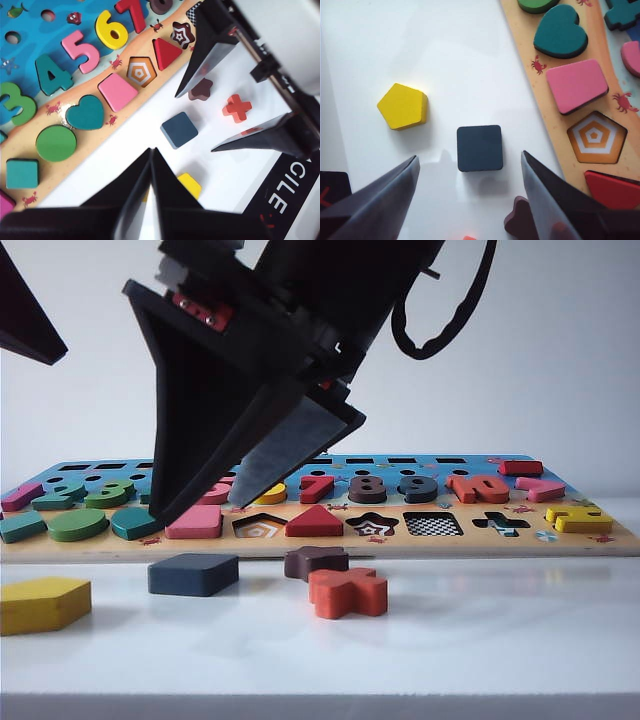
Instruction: Insert the cube into the slot.
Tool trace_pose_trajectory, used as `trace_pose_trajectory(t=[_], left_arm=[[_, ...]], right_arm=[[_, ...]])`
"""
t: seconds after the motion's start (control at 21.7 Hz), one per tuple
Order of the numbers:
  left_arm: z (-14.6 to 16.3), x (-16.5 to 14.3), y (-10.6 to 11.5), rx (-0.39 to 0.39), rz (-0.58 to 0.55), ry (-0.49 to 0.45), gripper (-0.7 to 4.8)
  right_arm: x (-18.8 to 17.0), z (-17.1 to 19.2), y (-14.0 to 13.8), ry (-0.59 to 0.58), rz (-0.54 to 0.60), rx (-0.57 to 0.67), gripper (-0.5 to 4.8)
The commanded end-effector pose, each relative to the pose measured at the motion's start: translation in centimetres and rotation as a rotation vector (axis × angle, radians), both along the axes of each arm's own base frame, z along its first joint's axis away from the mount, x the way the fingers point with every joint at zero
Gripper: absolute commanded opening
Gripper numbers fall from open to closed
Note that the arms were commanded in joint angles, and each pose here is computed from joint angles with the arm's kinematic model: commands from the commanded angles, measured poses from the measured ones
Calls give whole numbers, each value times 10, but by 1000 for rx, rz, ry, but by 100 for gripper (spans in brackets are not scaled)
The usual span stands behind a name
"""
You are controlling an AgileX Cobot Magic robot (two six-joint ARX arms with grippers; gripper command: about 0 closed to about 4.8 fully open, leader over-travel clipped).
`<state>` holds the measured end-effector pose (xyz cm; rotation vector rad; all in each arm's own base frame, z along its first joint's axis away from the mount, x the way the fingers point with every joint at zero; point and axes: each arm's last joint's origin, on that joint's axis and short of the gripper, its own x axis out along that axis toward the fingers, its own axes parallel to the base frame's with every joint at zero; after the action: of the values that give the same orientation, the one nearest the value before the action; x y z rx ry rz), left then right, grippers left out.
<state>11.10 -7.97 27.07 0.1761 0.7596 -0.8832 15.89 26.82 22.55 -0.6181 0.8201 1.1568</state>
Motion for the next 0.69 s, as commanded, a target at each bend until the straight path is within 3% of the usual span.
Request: trace_pose_trajectory(t=[0.05,0.69], left_arm=[[2,2,-2,-14,-25,-15,17],[3,3,-6,-80,-129,-13,17]], right_arm=[[3,-3,4,-1,-5,10,367],[8,-17,13,18,7,19,341]])
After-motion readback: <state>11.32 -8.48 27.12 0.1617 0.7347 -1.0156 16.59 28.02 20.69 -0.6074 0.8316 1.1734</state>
